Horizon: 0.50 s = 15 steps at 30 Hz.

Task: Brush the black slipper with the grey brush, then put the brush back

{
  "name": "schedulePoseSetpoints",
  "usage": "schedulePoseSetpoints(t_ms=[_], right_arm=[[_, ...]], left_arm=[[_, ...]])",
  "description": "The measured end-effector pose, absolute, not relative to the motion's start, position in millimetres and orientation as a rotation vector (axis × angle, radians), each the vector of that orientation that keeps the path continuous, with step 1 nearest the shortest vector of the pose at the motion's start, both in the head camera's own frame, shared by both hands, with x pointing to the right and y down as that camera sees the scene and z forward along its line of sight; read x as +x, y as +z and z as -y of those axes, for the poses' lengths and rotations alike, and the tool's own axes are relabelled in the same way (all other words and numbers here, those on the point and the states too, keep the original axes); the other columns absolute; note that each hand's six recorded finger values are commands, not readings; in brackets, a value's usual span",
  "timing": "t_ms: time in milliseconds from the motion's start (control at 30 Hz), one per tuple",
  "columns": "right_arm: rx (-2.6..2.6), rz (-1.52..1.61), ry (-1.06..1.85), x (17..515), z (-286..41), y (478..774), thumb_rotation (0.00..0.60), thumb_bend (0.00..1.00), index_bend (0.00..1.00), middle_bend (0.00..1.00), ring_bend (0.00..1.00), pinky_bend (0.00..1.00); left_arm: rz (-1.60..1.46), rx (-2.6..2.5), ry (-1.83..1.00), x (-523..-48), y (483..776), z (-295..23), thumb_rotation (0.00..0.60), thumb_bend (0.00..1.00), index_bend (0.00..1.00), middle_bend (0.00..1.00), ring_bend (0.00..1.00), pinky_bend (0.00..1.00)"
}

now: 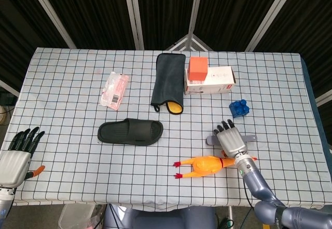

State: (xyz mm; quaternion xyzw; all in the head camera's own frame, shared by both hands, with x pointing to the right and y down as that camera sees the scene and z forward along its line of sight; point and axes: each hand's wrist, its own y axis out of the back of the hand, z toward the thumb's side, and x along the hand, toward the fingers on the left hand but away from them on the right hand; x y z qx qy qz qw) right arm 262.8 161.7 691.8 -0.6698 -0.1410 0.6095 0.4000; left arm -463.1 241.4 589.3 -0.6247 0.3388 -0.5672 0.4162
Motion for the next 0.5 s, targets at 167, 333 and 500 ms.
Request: schedulePoseSetpoints(t_ms=[167, 333, 500], right_arm=[[-1.69, 0.364, 1.542, 263.4, -157.9, 693.2, 0.6, 0.31, 0.32, 0.24, 0.13, 0.11], [-1.685, 0.369, 1.545, 265.7, -154.6, 693.9, 0.6, 0.33, 0.37, 0.24, 0.14, 0.11], [-1.685, 0.362, 1.555, 268.5, -154.6, 696.7, 0.6, 0.34, 0.39, 0.24, 0.14, 0.11]], left_arm=[[-0.849, -1.568, -1.436, -464.4, 590.9, -240.4, 0.6, 0.07, 0.0, 0.0, 0.0, 0.08], [-0.859, -1.568, -1.438, -466.0, 589.7, -239.9, 0.6, 0.07, 0.0, 0.0, 0.0, 0.08], [-0.867, -1.565, -1.443, -467.8, 588.6, -239.3, 0.6, 0.07, 0.0, 0.0, 0.0, 0.08]])
